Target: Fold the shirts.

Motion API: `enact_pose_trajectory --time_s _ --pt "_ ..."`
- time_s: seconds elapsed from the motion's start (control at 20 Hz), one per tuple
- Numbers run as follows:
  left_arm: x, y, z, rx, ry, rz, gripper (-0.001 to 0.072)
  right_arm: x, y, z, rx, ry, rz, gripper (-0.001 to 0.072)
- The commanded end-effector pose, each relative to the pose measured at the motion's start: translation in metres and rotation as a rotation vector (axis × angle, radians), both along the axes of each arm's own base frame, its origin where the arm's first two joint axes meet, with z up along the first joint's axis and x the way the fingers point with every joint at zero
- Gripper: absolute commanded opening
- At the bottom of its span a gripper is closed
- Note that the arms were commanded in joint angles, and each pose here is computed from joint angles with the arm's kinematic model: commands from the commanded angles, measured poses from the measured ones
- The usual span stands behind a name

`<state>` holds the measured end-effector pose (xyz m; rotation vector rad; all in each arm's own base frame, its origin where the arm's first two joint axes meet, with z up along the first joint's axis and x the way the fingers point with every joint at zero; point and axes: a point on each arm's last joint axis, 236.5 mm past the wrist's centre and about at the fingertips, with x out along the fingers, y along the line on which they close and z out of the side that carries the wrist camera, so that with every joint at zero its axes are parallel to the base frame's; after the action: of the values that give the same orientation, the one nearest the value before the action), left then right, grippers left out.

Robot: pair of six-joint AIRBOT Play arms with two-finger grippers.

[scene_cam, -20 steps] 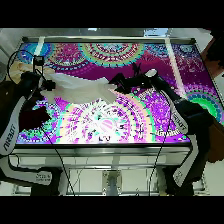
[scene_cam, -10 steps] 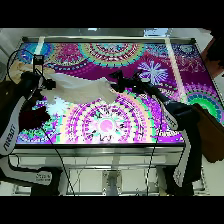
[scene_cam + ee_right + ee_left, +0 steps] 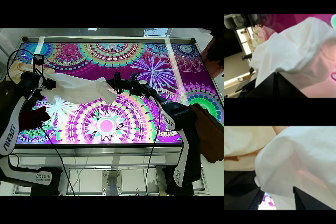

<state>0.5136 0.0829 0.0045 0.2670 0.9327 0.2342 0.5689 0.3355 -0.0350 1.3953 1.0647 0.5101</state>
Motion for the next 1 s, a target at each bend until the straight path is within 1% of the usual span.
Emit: enact_pose_trajectory --time_s 0.0,0.2,0.25,0.35,0.5,0.65,0.7,0.75,0.8,0.95 --pt "0.000 0.000 0.000 0.000 -0.001 0.000 0.0480 0.002 0.003 0.018 0.020 -0.119 0.028 0.0023" --pt "0.000 0.001 -0.001 0.001 0.001 0.000 0.0479 0.002 -0.004 0.036 -0.001 -0.219 0.068 0.0022" --pt "0.001 0.002 -0.005 0.003 0.008 0.001 0.0464 0.001 -0.009 0.041 -0.011 -0.236 0.081 0.0022" --pt "-0.002 0.007 -0.021 -0.005 0.043 0.020 0.0464 -0.006 -0.020 0.055 -0.066 -0.294 0.138 0.0022" --pt "-0.006 0.008 -0.041 -0.031 0.082 0.047 0.0464 -0.031 -0.043 0.072 -0.226 -0.358 0.284 0.0022" --pt "0.004 0.015 -0.035 -0.060 0.018 0.072 0.0473 -0.051 -0.074 0.065 -0.473 -0.345 0.379 0.0022" --pt "0.005 0.020 -0.034 -0.071 0.006 0.087 0.0512 -0.054 -0.081 0.064 -0.529 -0.345 0.392 0.0022" --pt "0.002 0.027 -0.035 -0.076 0.011 0.107 0.0602 -0.056 -0.084 0.066 -0.556 -0.354 0.403 0.0022" --pt "-0.002 0.035 -0.036 -0.079 0.018 0.129 0.0720 -0.057 -0.084 0.067 -0.553 -0.354 0.406 0.0022" --pt "-0.002 0.045 -0.037 -0.122 0.002 0.168 0.0711 -0.056 -0.083 0.068 -0.553 -0.357 0.400 0.0022"
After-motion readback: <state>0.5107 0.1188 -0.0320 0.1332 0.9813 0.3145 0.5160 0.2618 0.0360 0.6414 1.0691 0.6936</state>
